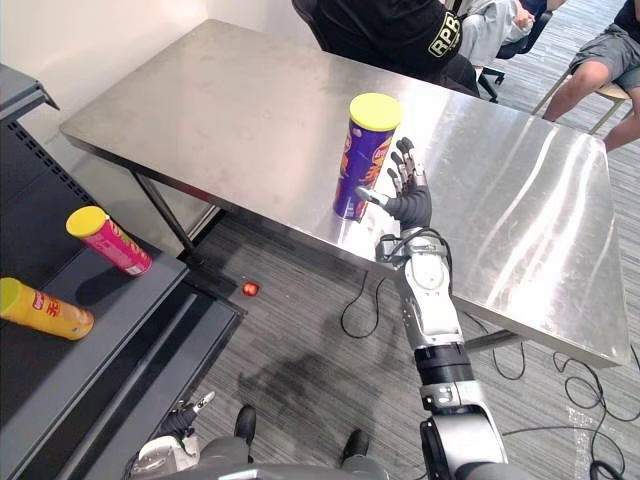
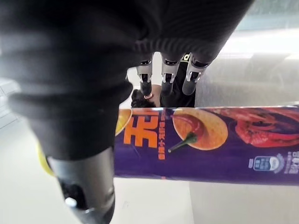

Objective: Put the gum and the chips on the shelf.

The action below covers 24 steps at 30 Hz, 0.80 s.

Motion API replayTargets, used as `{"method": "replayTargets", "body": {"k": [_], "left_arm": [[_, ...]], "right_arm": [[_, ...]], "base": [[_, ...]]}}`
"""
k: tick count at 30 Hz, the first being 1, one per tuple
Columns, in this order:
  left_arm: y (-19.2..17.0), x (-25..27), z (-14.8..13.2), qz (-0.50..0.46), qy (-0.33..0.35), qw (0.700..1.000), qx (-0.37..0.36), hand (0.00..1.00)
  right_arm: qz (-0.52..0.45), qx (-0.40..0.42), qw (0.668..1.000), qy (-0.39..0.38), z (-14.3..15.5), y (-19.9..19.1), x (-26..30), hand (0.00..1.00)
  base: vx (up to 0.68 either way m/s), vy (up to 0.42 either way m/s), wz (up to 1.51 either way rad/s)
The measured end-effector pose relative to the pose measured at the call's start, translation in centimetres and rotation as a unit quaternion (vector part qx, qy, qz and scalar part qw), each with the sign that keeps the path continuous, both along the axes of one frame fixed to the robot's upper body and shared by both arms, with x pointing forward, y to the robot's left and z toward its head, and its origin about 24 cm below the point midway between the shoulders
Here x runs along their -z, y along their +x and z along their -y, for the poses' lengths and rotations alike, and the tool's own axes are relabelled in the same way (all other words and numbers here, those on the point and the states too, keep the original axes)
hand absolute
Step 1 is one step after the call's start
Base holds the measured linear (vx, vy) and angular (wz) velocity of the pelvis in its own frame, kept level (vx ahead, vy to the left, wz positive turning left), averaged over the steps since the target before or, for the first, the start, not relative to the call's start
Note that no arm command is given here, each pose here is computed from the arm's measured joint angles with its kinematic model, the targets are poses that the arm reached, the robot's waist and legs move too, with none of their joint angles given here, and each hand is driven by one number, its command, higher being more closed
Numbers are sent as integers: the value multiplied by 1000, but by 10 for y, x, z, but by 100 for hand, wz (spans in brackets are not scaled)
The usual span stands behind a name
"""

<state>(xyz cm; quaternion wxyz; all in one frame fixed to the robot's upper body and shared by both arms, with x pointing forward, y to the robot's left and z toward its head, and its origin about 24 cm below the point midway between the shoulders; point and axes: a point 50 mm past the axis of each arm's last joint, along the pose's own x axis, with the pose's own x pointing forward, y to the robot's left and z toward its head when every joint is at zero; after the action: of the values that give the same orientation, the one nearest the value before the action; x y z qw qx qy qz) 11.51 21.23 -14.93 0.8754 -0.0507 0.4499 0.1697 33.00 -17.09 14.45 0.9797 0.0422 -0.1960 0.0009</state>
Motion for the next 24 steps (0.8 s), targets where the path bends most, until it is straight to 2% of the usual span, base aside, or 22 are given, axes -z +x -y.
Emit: {"method": "replayTargets", "body": {"k": [13, 14, 24], "left_arm": [[1, -1, -5, 3, 4, 1000, -4, 0], [1, -2, -5, 4, 4, 1000, -5, 0], [5, -3, -7, 11, 7, 1000, -8, 0]], "right_arm": [[56, -9, 998, -5, -12, 20, -49, 0], [58, -6, 998, -7, -11, 21, -52, 100], [63, 0, 998, -9, -15, 34, -69, 100]], "base": [[-9, -4, 3], [-15, -8, 7], [-6, -6, 2]]}}
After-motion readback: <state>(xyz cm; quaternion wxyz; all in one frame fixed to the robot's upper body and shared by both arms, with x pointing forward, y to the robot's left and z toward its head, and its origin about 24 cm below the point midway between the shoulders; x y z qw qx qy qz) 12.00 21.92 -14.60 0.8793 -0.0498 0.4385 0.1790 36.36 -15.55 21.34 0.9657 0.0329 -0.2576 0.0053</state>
